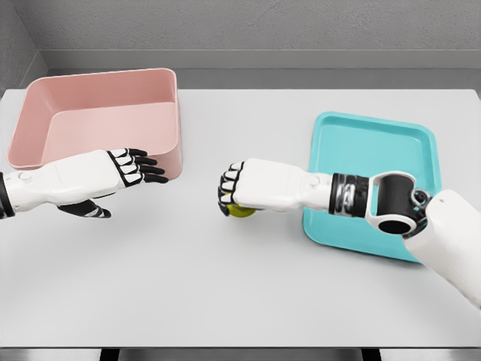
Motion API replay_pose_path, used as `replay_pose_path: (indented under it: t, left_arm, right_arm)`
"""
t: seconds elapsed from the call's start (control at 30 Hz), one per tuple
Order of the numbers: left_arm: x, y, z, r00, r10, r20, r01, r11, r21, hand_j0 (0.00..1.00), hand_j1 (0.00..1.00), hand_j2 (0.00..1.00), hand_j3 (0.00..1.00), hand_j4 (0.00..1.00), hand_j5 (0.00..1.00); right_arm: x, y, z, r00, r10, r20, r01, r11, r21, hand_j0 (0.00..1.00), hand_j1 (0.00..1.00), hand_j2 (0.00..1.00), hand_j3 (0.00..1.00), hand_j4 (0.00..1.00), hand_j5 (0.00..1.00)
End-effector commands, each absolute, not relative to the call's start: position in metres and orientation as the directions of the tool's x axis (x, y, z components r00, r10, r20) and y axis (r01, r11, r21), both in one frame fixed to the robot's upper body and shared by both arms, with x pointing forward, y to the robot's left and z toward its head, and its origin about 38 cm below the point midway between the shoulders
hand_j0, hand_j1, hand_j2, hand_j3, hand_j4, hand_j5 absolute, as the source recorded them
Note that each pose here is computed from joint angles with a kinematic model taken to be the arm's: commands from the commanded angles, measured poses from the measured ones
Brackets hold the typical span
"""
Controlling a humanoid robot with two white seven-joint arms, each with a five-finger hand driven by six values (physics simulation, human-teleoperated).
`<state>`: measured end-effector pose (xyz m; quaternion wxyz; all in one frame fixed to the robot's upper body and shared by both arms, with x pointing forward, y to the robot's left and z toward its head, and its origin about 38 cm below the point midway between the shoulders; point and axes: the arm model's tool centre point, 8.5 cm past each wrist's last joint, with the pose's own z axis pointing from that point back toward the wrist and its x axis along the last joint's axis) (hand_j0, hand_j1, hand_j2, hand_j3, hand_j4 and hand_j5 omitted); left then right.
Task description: Put the tennis from the blue tray into the pink basket with both arms
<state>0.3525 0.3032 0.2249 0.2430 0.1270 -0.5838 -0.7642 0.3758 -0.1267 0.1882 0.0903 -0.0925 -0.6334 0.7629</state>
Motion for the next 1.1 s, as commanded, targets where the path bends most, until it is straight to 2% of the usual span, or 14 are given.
replay_pose_path:
  t: [0.0, 0.47, 0.53, 0.6, 0.67, 0.73, 0.9, 1.0, 1.07]
  left_arm:
    - [0.353, 0.304, 0.225, -0.848, -0.522, 0.094, 0.226, -0.195, 0.954, 1.0, 1.0, 1.0, 1.0, 1.0, 1.0]
    - [0.352, 0.303, 0.226, -0.849, -0.519, 0.097, 0.227, -0.192, 0.955, 1.0, 1.0, 1.0, 1.0, 1.0, 1.0]
    - [0.352, 0.303, 0.226, -0.849, -0.52, 0.096, 0.226, -0.192, 0.955, 1.0, 1.0, 1.0, 1.0, 1.0, 1.0]
    - [0.352, 0.303, 0.226, -0.849, -0.52, 0.096, 0.226, -0.192, 0.955, 1.0, 1.0, 1.0, 1.0, 1.0, 1.0]
    - [0.352, 0.303, 0.226, -0.849, -0.52, 0.096, 0.226, -0.192, 0.955, 1.0, 1.0, 1.0, 1.0, 1.0, 1.0]
    - [0.352, 0.303, 0.226, -0.849, -0.52, 0.096, 0.226, -0.192, 0.955, 1.0, 1.0, 1.0, 1.0, 1.0, 1.0]
    - [0.352, 0.303, 0.226, -0.849, -0.52, 0.096, 0.226, -0.192, 0.955, 1.0, 1.0, 1.0, 1.0, 1.0, 1.0]
    - [0.352, 0.303, 0.226, -0.849, -0.519, 0.097, 0.226, -0.19, 0.955, 1.0, 1.0, 1.0, 1.0, 1.0, 1.0]
    - [0.352, 0.303, 0.227, -0.849, -0.519, 0.096, 0.224, -0.19, 0.956, 1.0, 1.0, 1.0, 1.0, 1.0, 1.0]
  right_arm:
    - [0.379, -0.117, 0.178, -0.967, 0.255, -0.011, -0.038, -0.186, -0.982, 0.43, 0.43, 0.43, 0.43, 0.43, 0.43]
    - [0.385, -0.109, 0.162, -0.964, 0.265, 0.009, -0.067, -0.211, -0.975, 0.45, 0.45, 0.45, 0.45, 0.45, 0.45]
    - [0.383, -0.108, 0.159, -0.966, 0.258, 0.011, -0.07, -0.219, -0.973, 0.5, 0.5, 0.5, 0.5, 0.5, 0.5]
    - [0.382, -0.107, 0.158, -0.967, 0.255, 0.013, -0.071, -0.22, -0.973, 0.67, 0.67, 0.67, 0.67, 0.67, 0.67]
    - [0.381, -0.107, 0.157, -0.967, 0.255, 0.015, -0.073, -0.221, -0.972, 0.75, 0.75, 0.75, 0.75, 0.75, 0.75]
    - [0.382, -0.108, 0.157, -0.966, 0.257, 0.015, -0.074, -0.223, -0.972, 0.86, 0.86, 0.86, 0.86, 0.86, 0.86]
    - [0.381, -0.109, 0.154, -0.966, 0.258, 0.017, -0.083, -0.246, -0.966, 0.89, 0.89, 0.89, 0.89, 0.89, 0.89]
    - [0.383, -0.11, 0.157, -0.964, 0.264, 0.011, -0.078, -0.244, -0.967, 0.99, 0.99, 0.99, 0.99, 0.99, 0.99]
    - [0.384, -0.116, 0.158, -0.962, 0.272, 0.006, -0.076, -0.248, -0.966, 0.99, 0.99, 0.99, 0.99, 0.99, 0.99]
